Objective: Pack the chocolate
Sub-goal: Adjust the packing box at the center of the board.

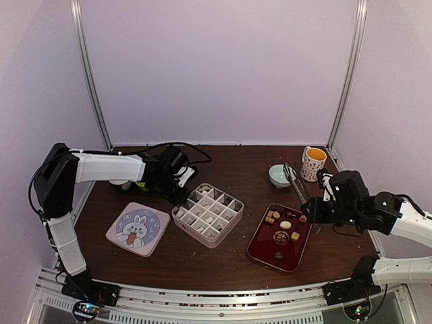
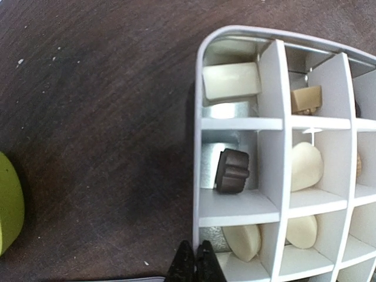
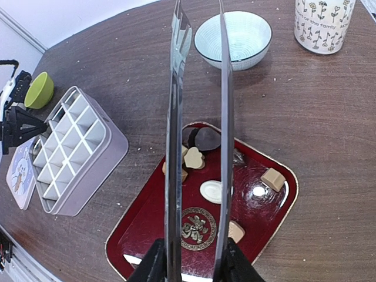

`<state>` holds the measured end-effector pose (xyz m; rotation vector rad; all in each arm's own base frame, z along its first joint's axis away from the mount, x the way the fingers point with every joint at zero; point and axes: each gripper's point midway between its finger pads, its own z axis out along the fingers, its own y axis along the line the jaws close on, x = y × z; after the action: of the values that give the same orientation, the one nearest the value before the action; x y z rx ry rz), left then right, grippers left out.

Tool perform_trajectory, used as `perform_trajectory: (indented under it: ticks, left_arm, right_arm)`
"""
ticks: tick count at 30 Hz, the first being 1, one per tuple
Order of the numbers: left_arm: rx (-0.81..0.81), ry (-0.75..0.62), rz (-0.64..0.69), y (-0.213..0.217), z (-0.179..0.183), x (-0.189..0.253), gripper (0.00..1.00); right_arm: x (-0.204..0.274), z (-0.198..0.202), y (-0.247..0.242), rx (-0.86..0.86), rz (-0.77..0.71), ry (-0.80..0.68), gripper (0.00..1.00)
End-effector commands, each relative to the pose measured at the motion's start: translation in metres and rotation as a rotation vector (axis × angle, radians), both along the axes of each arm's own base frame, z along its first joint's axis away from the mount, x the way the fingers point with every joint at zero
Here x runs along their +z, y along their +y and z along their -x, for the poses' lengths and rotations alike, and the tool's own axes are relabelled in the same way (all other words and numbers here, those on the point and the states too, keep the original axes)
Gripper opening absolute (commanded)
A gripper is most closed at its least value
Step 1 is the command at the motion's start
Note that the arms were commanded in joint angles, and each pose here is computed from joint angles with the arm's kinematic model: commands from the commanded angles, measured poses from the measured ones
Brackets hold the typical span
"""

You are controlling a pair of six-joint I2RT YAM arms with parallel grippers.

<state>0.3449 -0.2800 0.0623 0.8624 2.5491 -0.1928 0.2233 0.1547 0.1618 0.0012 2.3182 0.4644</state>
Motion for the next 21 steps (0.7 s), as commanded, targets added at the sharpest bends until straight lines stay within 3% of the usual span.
perform_trajectory:
  ticks: [1, 14, 17, 21]
  left_arm:
    - [0.150, -0.017, -0.030, 0.022, -0.009, -0.002, 0.00]
    - [0.305, 0.019, 0.115, 0.021, 0.002, 0.006, 0.00]
    - [0.329, 0.012, 0.127, 0.024, 0.003, 0.008, 0.07]
    - [0.319, -0.031, 0.202, 0.021, 0.005, 0.022, 0.25]
  right_arm:
    - [-0.001, -0.010, -0.013, -0.058, 0.013, -0.038, 0.28]
    - [-0.037, -0.002, -0.048, -0.220, -0.007, 0.036, 0.28]
    - [-0.048, -0.001, -0.053, -0.250, -0.020, 0.060, 0.28]
    - [-0.062, -0.001, -0.054, -0.248, -0.044, 0.100, 0.28]
